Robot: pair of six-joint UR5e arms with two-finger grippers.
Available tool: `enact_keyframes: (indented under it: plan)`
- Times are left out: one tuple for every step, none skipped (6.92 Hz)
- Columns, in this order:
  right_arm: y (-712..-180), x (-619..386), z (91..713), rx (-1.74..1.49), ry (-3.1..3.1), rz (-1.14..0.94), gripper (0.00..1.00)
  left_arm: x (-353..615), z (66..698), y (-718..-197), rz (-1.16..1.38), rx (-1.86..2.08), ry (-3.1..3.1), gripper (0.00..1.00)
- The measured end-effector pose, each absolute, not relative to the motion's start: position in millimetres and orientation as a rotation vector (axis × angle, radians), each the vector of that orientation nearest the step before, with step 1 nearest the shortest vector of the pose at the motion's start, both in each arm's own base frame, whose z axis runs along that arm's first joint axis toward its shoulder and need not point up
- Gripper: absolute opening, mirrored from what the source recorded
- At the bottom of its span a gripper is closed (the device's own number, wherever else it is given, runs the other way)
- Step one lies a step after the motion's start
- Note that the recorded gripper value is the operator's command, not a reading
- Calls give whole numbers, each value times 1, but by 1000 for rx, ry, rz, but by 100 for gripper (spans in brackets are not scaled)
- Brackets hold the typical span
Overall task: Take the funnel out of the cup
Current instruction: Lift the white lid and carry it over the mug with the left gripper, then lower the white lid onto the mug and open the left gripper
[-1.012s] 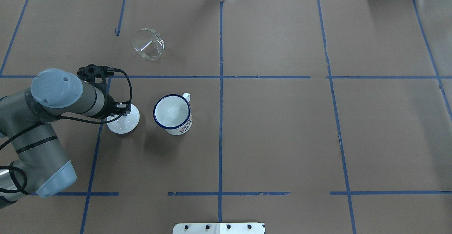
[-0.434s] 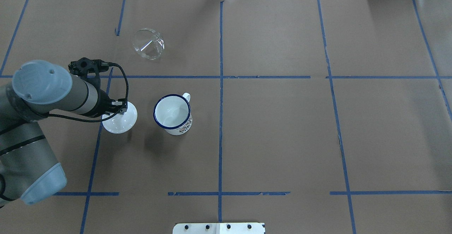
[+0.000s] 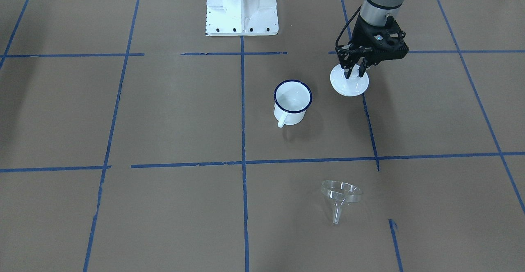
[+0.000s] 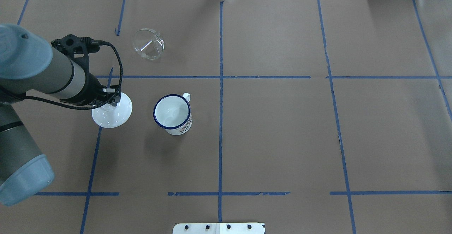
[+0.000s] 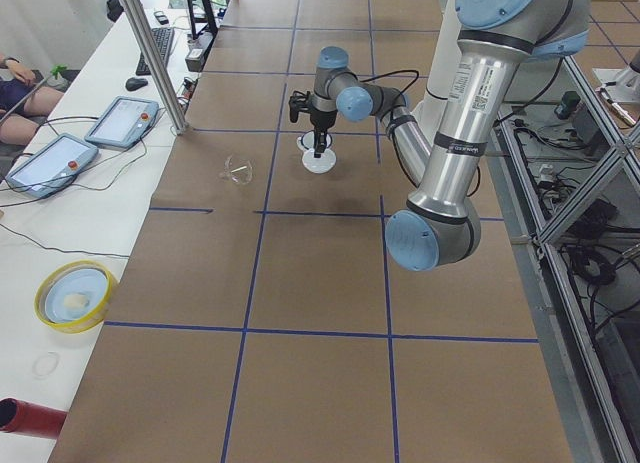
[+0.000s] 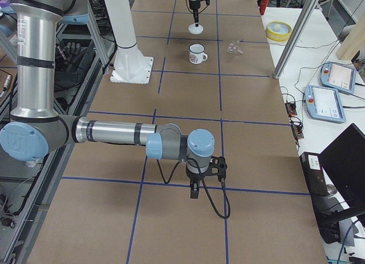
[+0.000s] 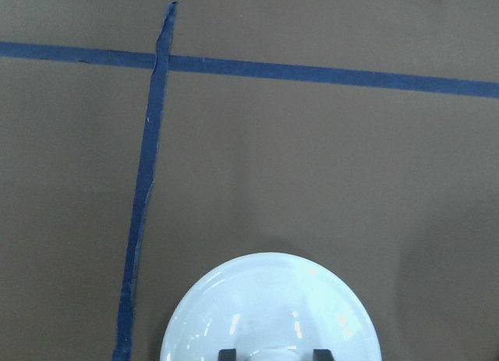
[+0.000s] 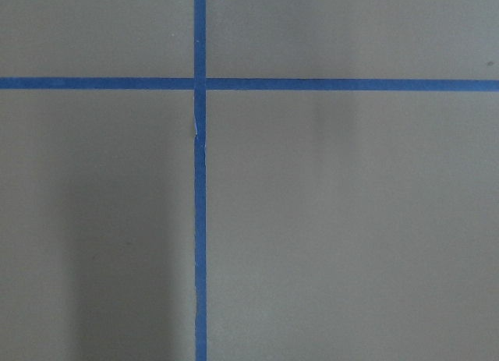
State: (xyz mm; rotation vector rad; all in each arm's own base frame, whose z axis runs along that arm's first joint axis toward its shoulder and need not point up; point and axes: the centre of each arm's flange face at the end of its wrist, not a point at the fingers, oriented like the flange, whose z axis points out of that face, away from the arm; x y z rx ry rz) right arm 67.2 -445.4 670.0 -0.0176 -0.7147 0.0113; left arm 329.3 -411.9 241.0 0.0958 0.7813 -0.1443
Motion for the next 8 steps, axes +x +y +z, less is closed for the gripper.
enact_keyframes:
  plan:
    - [-445,67,670,-18,-715,11,100,336,215,-416,-158,58,779,0]
    - [-445,67,670,-18,-715,11,100,353,199,-422,-195,15,777,0]
    - [-445,67,670,-18,-715,11,100,379,188,-428,-215,-16,776,0]
    - [-445,67,670,-18,-715,11,100,402,180,-432,-215,-31,779,0]
    - [-445,67,670,-18,-715,11,100,417,176,-436,-211,-31,789,0]
    - [-445,67,670,-18,-715,11,100,426,176,-440,-207,-28,800,0]
    - [-445,67,670,-18,-715,11,100,434,179,-445,-203,-22,811,0]
    - [-445,67,670,-18,-715,11,100,440,183,-450,-201,-17,819,0]
